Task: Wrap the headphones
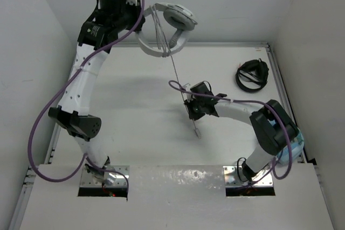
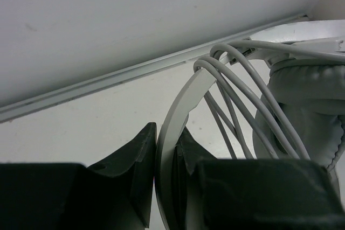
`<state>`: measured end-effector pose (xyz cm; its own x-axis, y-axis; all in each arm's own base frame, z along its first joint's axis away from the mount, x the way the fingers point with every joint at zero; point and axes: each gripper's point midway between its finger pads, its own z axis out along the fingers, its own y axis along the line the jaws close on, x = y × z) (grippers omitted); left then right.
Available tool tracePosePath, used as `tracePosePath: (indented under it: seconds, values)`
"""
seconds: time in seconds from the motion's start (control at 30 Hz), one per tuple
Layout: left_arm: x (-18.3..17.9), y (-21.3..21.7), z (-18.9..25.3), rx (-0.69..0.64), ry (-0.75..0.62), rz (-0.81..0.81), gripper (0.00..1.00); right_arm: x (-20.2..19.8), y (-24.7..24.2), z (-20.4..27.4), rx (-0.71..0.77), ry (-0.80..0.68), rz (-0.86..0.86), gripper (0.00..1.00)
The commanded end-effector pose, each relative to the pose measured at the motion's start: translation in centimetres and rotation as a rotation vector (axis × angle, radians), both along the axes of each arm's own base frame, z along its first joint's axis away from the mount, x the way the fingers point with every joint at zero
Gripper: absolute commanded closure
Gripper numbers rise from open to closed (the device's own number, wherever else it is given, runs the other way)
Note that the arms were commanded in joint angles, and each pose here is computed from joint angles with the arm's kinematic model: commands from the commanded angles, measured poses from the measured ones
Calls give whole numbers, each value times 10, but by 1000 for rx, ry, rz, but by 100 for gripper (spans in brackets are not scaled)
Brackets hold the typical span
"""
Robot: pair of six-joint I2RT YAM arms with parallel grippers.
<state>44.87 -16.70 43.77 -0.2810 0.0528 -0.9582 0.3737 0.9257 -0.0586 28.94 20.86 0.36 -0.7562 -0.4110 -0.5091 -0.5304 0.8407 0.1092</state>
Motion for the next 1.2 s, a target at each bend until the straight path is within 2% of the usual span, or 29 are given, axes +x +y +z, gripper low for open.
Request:
tracePosePath:
  seconds: [0.0,0.1,0.3,0.5,0.73,0.93,1.17]
  values:
    - [38,36,46,-114,-176,173,100,-31,16,16,42,-22,163,100]
    - [56,53,46,-103,-207,232,100,-47,22,21,49,-37,227,100]
    - [77,53,30,-71,-220,249,100,-61,42,37,58,-60,319,100]
    - [105,71,-15,89,-211,332,100,-62,61,89,128,-146,374,100]
    - [127,81,-57,299,-211,350,100,-40,48,169,131,-341,286,100]
    - [115,60,-91,481,-208,257,100,-14,39,238,111,-539,220,100]
    - [71,10,-140,718,-220,-20,100,34,2,314,-36,-783,110,100]
